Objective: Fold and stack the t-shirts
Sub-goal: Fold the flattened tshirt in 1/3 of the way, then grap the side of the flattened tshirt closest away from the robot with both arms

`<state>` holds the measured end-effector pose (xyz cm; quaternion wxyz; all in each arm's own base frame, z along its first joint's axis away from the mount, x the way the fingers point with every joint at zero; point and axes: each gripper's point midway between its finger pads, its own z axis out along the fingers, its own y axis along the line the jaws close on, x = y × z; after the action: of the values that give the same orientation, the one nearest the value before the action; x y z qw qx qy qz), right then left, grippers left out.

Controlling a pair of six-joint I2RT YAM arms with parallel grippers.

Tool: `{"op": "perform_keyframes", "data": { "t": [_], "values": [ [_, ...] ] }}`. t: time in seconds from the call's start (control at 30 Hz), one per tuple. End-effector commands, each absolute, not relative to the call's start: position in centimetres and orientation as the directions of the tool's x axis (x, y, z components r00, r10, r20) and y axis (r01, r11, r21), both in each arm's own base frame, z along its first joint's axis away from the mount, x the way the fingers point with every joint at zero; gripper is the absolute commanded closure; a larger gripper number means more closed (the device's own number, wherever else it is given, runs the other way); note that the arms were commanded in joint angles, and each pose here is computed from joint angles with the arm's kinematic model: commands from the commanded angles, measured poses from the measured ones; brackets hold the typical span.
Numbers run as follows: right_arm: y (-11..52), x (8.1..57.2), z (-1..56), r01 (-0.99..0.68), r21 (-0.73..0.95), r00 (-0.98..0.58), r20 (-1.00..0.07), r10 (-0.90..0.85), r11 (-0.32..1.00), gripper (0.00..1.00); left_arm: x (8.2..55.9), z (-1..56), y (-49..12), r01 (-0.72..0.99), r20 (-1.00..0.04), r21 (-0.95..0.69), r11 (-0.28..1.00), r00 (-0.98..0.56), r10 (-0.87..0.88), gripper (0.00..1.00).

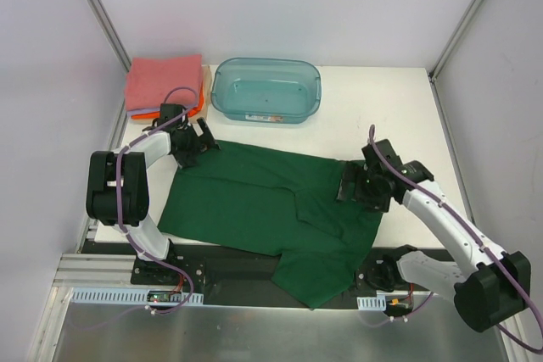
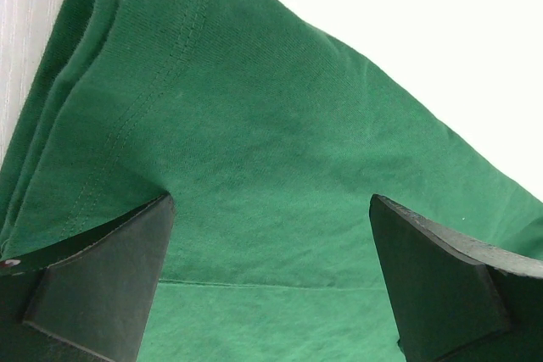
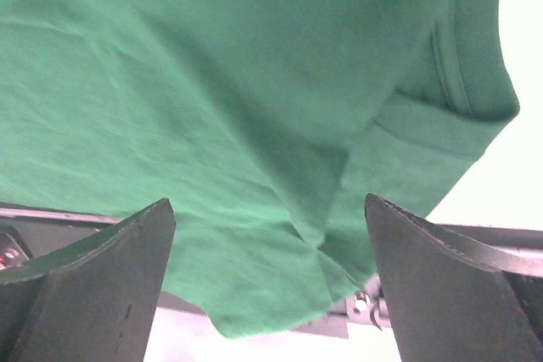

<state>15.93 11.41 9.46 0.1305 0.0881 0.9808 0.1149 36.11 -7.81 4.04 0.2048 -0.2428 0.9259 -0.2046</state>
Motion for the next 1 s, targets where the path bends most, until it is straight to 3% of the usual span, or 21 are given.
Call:
{"op": "perform_keyframes", "data": {
  "t": [0.0, 0.23, 0.57, 0.83, 0.97],
  "values": [
    [13.2, 20.1, 11.3, 0.046, 0.310, -0.912, -0.374, 0.167, 0.950, 0.04, 35.9, 3.7, -7.3, -0.372, -0.260, -0.463, 0.804, -0.811, -0.525, 0.01],
    [11.7, 24.8, 6.6, 0.114, 0.207, -0.933, -0.314, 0.176, 0.972, 0.04, 35.7, 3.5, -7.1, -0.381, -0.257, -0.448, 0.809, -0.812, -0.524, 0.01],
    [8.4, 32.2, 1.8, 0.221, 0.225, -0.951, -0.165, 0.260, 0.949, 0.04, 35.7, 2.6, -6.8, -0.409, -0.212, -0.454, 0.792, -0.814, -0.541, 0.01],
    [6.2, 38.6, 1.4, 0.215, 0.243, -0.946, -0.190, 0.263, 0.946, 0.01, 36.8, 1.8, -7.6, -0.429, -0.151, -0.483, 0.763, -0.818, -0.555, 0.01],
    [6.2, 41.1, 2.1, 0.155, 0.279, -0.947, -0.231, 0.222, 0.948, 0.04, 37.0, 2.4, -7.9, -0.427, -0.152, -0.498, 0.755, -0.814, -0.560, 0.01]
  ]
}}
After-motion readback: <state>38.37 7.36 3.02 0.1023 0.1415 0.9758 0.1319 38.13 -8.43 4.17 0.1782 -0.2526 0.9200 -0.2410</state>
